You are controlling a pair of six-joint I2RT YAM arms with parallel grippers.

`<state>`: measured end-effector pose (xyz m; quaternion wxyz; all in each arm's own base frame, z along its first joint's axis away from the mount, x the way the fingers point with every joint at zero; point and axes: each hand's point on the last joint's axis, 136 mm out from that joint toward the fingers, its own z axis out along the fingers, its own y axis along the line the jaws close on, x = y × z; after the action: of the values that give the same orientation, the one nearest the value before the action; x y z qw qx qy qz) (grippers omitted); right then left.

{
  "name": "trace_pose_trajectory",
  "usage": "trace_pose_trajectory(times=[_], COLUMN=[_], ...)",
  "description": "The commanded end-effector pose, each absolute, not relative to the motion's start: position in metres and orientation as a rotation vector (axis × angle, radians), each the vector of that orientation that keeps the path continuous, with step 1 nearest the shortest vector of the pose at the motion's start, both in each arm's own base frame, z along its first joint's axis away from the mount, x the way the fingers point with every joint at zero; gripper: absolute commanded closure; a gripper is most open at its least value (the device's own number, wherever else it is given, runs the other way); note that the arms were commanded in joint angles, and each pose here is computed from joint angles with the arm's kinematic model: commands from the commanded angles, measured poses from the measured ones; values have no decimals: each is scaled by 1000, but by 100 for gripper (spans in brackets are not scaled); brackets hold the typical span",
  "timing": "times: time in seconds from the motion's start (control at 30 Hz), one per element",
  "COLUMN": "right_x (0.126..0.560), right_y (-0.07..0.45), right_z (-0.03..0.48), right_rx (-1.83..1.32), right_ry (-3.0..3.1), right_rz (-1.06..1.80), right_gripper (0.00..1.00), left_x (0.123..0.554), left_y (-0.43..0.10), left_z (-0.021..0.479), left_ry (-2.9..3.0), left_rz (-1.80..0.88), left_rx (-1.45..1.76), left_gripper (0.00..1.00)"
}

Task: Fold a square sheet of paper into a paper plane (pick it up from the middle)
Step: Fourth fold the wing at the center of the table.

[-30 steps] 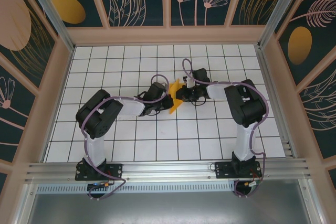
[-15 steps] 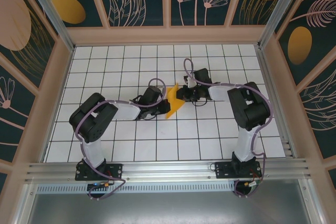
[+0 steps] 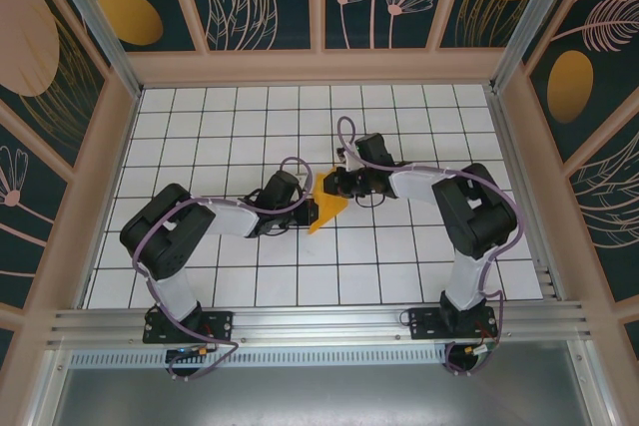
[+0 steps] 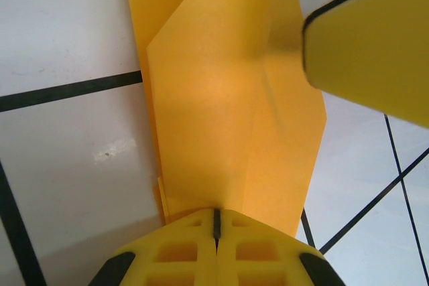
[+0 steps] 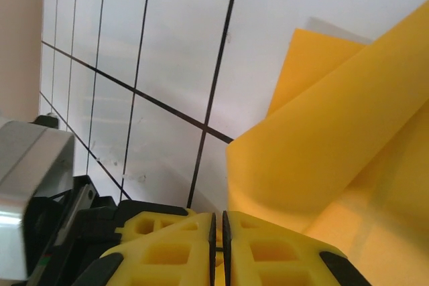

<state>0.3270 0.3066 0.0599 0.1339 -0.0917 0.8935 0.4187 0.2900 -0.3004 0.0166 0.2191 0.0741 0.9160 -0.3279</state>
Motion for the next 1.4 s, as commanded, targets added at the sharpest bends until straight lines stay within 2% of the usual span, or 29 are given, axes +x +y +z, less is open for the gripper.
trace_pose_trajectory(times=[0.0, 0.33, 0.6, 0.77, 1.37], right_x=[328, 324, 325, 325, 327], right_y=[311, 313, 306, 305, 300], right_z=[49, 28, 15, 13, 7], right_rx=[-264, -255, -229, -225, -194], right_ry=[2601, 2663, 2710, 2718, 2740], right_rz=[1241, 1244, 1171, 1153, 1115], right_gripper=[86, 86, 86, 86, 86], left_x=[280, 281, 288, 287, 265], left_y=[-296, -298, -304, -310, -303], left_z=[13, 23, 69, 82, 29], left_ry=[2556, 2534, 2424, 2389, 2560], left_rz=[-908, -943, -1032, -1109, -1112], left_rx=[232, 213, 173, 147, 78], left_gripper=[93, 88, 77, 75, 80])
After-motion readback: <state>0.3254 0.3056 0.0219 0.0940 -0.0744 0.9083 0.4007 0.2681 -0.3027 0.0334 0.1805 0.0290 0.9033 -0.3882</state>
